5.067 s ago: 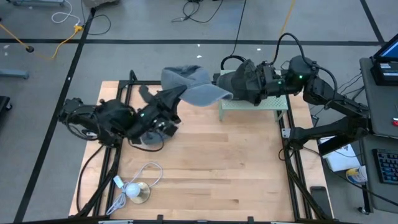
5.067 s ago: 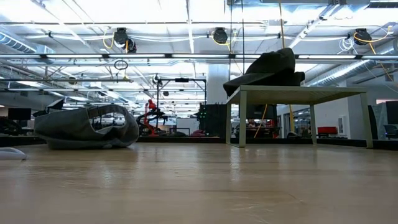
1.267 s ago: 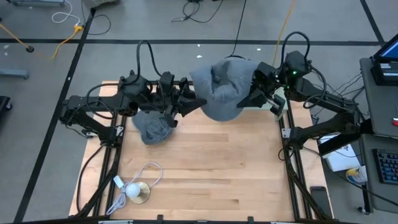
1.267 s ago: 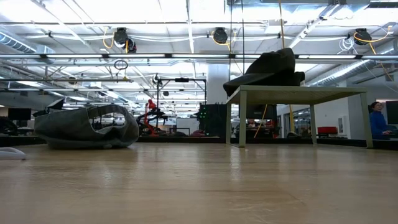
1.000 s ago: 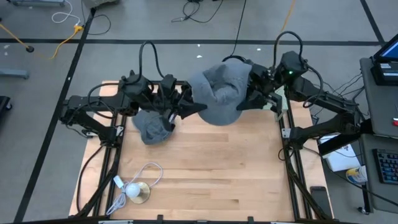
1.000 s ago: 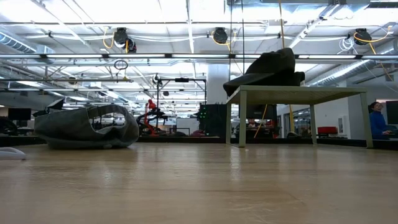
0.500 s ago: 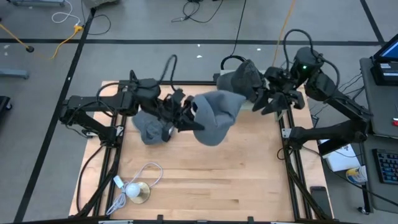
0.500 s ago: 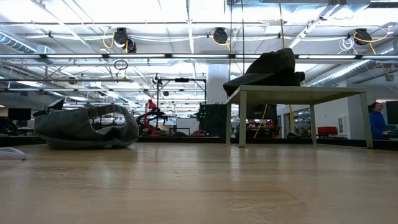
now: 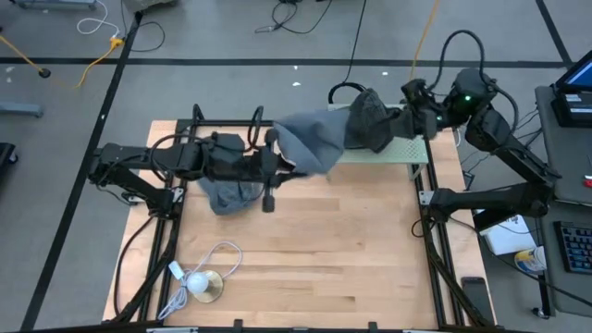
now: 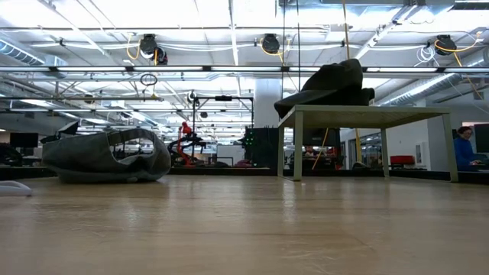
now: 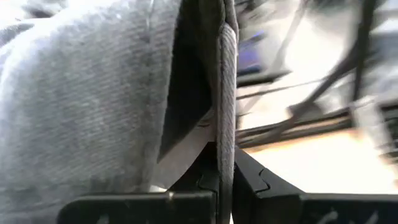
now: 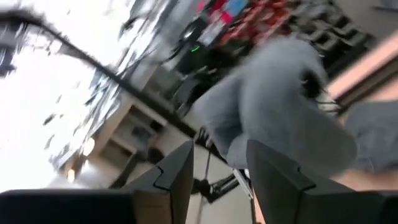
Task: Pick & Place hat
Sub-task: Put the bottom gray cap on the shelf
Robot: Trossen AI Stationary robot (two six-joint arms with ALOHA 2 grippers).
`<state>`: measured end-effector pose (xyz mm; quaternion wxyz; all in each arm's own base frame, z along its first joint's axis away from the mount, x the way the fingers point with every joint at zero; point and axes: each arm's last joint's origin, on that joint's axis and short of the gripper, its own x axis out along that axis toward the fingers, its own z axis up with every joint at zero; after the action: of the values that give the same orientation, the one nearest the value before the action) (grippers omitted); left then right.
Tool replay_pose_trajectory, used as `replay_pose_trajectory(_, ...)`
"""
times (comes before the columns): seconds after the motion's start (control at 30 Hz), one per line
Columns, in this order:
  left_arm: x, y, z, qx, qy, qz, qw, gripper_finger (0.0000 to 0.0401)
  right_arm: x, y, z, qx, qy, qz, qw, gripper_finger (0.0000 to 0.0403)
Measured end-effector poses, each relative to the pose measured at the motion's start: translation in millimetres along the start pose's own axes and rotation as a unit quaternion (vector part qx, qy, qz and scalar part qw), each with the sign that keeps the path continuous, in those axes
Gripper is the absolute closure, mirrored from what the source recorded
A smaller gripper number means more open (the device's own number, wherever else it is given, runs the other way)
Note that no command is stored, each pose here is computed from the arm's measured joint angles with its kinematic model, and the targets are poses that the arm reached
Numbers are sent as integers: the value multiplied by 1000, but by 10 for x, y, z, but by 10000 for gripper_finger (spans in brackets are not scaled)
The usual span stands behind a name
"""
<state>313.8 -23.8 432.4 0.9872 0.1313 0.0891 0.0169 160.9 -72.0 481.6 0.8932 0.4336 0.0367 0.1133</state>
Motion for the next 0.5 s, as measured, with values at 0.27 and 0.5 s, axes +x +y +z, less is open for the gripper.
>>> replay_pose_trajectory(0.27, -32, -4, 5, 174, 64, 151, 971, 394, 98, -79, 85, 77, -33, -10, 996, 269)
replay_pose_trajectory(0.5, -40, 42, -7, 278, 109, 189, 936, 394, 180, -162, 135, 134, -49, -19, 990, 264)
